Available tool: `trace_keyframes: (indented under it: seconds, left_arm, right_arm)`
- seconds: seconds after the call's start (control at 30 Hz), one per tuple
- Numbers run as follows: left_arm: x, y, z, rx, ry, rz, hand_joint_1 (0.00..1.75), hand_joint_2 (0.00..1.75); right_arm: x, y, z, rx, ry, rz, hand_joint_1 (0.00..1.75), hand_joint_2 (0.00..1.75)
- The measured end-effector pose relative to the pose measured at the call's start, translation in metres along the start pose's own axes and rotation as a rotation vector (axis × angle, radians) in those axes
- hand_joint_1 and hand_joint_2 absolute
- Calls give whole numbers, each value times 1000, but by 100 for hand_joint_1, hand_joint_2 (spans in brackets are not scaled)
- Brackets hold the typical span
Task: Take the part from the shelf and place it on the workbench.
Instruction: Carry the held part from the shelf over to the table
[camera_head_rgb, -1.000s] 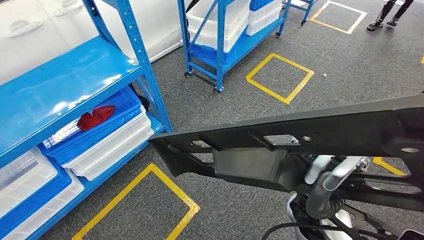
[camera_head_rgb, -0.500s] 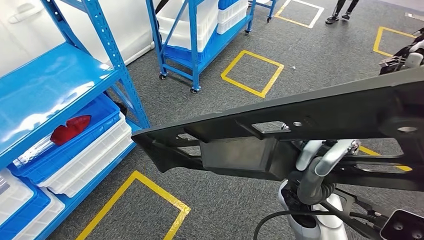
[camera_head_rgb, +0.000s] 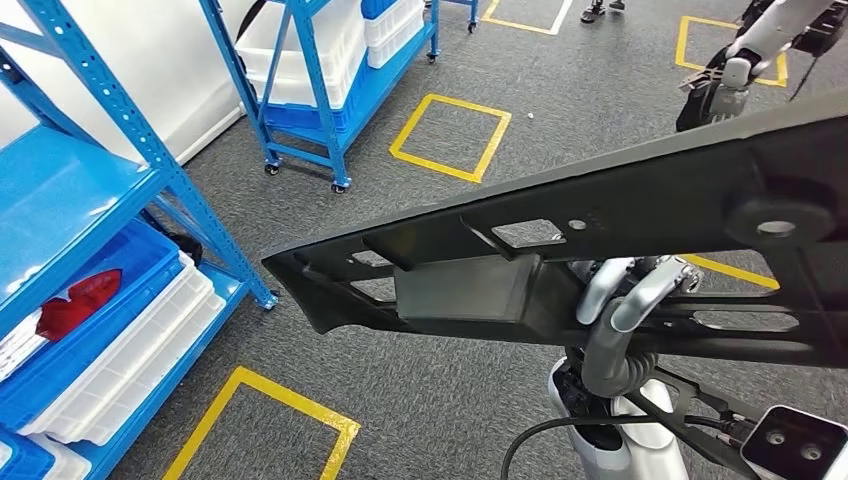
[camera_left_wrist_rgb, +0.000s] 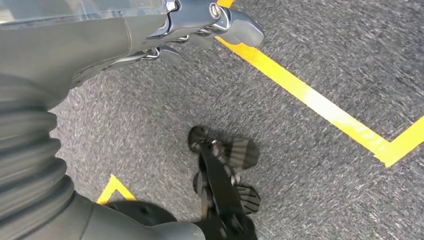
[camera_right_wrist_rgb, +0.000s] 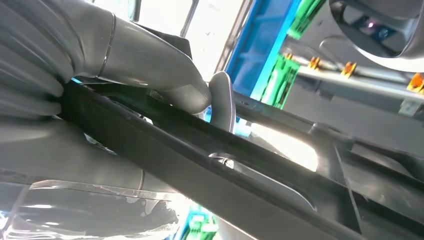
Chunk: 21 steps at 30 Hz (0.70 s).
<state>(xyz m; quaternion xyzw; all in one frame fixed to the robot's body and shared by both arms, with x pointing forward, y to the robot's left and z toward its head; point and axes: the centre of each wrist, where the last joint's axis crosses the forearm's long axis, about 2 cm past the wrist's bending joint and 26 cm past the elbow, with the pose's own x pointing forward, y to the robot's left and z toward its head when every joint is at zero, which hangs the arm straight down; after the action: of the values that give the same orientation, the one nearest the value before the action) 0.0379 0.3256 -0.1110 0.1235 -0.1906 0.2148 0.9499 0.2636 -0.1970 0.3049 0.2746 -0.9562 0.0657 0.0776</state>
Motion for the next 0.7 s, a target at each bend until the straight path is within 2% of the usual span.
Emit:
trace_keyframes:
  seconds: [0.33,0.7]
  left_arm:
    - [1,-4,0,-43,-27,-5,0,175]
    - [-1,-16,3,-63,35,-40,0,175]
  right_arm:
    - [5,2,11,0,32,14,175,175]
    - [9,0,10,34,57,66,175,175]
